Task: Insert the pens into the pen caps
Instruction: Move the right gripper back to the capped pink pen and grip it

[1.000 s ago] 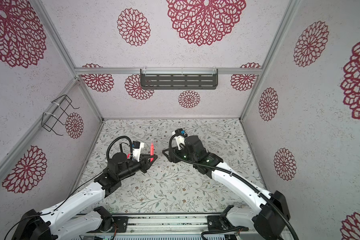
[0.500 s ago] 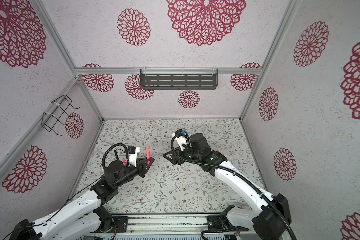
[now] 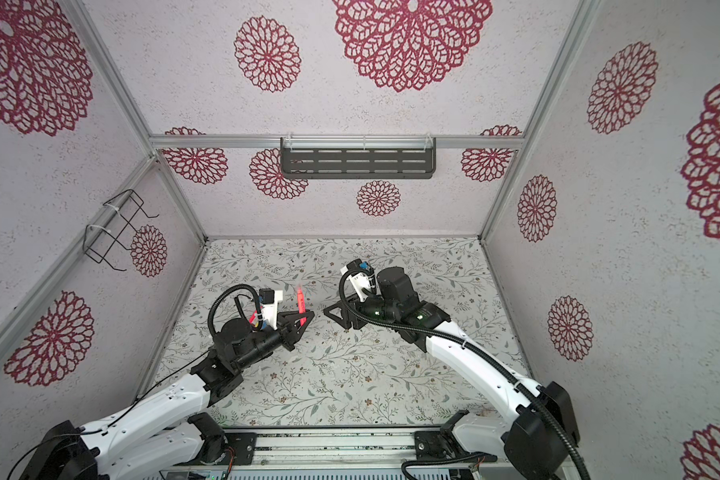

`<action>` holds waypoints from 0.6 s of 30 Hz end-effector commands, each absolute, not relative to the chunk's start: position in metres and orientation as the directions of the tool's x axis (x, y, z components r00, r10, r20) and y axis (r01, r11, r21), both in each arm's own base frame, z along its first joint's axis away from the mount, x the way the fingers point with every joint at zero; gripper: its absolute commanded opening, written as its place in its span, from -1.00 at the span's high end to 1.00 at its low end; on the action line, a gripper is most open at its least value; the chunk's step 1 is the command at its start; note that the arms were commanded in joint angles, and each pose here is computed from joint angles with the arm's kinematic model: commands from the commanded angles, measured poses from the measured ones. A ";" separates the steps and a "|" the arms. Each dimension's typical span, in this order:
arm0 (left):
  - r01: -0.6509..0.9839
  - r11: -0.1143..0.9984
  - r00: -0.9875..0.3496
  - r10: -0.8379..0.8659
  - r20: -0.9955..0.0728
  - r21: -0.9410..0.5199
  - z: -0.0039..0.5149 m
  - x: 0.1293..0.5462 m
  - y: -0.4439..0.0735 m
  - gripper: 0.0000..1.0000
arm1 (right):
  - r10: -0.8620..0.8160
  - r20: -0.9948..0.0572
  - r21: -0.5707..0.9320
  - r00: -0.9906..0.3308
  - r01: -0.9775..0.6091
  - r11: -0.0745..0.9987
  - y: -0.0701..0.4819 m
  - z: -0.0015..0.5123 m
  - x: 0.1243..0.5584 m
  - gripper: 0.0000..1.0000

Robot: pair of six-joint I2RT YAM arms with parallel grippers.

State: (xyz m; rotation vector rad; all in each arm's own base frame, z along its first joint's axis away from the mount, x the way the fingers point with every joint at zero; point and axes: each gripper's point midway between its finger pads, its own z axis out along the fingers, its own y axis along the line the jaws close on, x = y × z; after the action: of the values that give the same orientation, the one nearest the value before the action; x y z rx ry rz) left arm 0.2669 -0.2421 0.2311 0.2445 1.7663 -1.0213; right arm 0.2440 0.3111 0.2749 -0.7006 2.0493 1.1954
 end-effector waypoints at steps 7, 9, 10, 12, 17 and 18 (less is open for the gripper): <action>0.609 0.593 -0.445 -0.296 -0.845 -0.528 0.233 0.266 -0.250 1.00 | -0.057 -0.799 0.542 -0.599 -0.758 0.364 0.325 0.303 0.247 -0.12; 0.610 0.592 -0.446 -0.293 -0.846 -0.527 0.233 0.265 -0.253 1.00 | -0.054 -0.804 0.540 -0.592 -0.765 0.351 0.330 0.306 0.248 -0.10; 0.612 0.591 -0.447 -0.291 -0.846 -0.526 0.233 0.264 -0.254 1.00 | -0.056 -0.805 0.540 -0.591 -0.768 0.346 0.334 0.307 0.249 -0.09; 0.613 0.591 -0.445 -0.290 -0.847 -0.525 0.234 0.264 -0.255 1.00 | -0.063 -0.806 0.539 -0.589 -0.773 0.336 0.341 0.306 0.249 -0.07; 0.619 0.589 -0.447 -0.279 -0.850 -0.519 0.233 0.263 -0.260 1.00 | -0.074 -0.811 0.536 -0.580 -0.788 0.303 0.358 0.309 0.246 -0.01; 0.620 0.590 -0.447 -0.276 -0.851 -0.517 0.233 0.263 -0.261 1.00 | -0.075 -0.812 0.535 -0.579 -0.790 0.300 0.361 0.309 0.246 0.00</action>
State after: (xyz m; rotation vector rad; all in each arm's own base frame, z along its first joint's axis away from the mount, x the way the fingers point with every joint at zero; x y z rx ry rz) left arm 0.2608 -0.2568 0.2222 0.2835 1.7881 -1.0453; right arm 0.2474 0.3498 0.2742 -0.7459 2.0051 1.2799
